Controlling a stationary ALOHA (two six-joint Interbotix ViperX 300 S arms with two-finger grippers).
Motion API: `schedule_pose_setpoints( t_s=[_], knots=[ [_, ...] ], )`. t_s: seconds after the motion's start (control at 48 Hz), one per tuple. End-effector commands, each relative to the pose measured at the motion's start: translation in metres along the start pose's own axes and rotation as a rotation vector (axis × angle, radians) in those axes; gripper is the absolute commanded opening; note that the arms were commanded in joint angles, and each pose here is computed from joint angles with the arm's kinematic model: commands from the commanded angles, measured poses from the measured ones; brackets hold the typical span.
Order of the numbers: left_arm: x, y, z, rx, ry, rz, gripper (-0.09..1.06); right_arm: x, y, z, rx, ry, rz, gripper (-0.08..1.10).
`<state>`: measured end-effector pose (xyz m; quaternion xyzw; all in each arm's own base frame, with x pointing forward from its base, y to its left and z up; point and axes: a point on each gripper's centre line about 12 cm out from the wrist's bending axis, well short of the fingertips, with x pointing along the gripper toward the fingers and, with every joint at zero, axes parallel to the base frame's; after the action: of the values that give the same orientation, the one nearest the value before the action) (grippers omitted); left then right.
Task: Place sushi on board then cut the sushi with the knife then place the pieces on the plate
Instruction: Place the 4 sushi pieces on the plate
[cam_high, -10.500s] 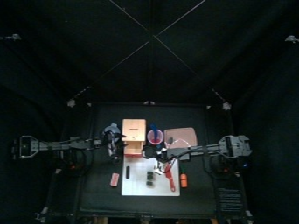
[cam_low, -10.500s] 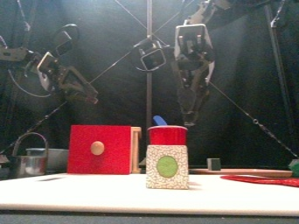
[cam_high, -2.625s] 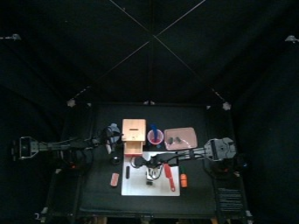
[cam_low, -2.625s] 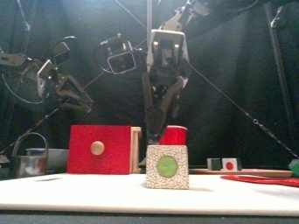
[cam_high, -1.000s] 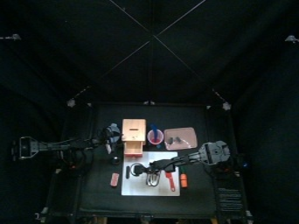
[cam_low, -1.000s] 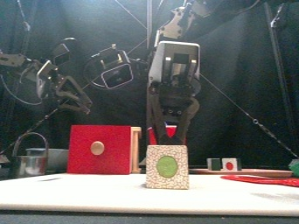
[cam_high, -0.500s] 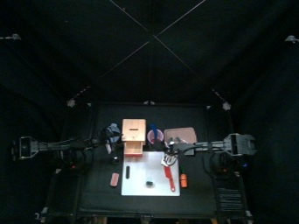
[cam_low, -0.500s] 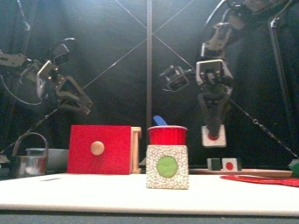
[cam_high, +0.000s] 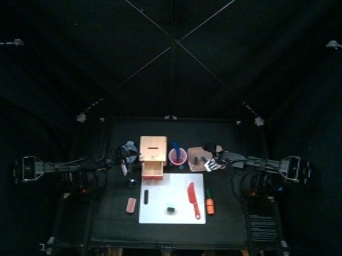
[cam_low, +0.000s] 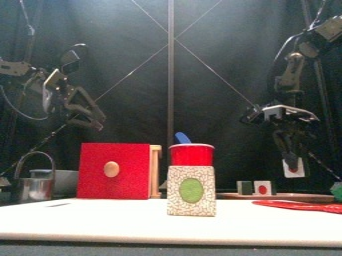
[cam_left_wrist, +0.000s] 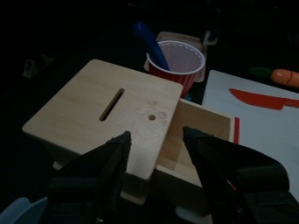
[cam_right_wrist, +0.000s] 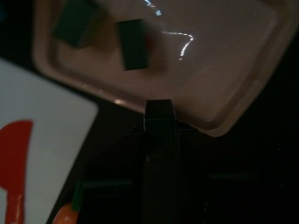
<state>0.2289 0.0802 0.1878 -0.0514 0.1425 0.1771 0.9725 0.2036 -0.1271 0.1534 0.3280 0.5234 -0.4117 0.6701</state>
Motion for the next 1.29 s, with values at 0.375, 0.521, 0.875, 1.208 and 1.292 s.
schedule_pose_setpoints(
  t_s=[0.375,0.521,0.875,1.208,1.292],
  knots=[
    [0.002,0.000,0.006,-0.004,-0.018,0.002,0.87,0.029,-0.003,0.028,0.092,-0.065,0.059,0.68],
    [0.001,0.000,0.007,-0.002,-0.022,0.002,0.87,0.032,0.002,0.032,0.091,-0.064,0.061,0.72],
    [0.001,0.000,0.006,-0.004,-0.018,0.002,0.87,0.028,-0.001,0.039,0.079,-0.053,0.034,0.74],
    [0.001,0.000,0.003,-0.002,-0.012,0.002,0.87,0.024,0.001,0.040,0.079,-0.025,0.028,1.04],
    [0.001,0.000,0.002,-0.002,-0.009,0.002,0.87,0.017,0.002,0.043,0.083,-0.037,0.033,1.04]
  ],
)
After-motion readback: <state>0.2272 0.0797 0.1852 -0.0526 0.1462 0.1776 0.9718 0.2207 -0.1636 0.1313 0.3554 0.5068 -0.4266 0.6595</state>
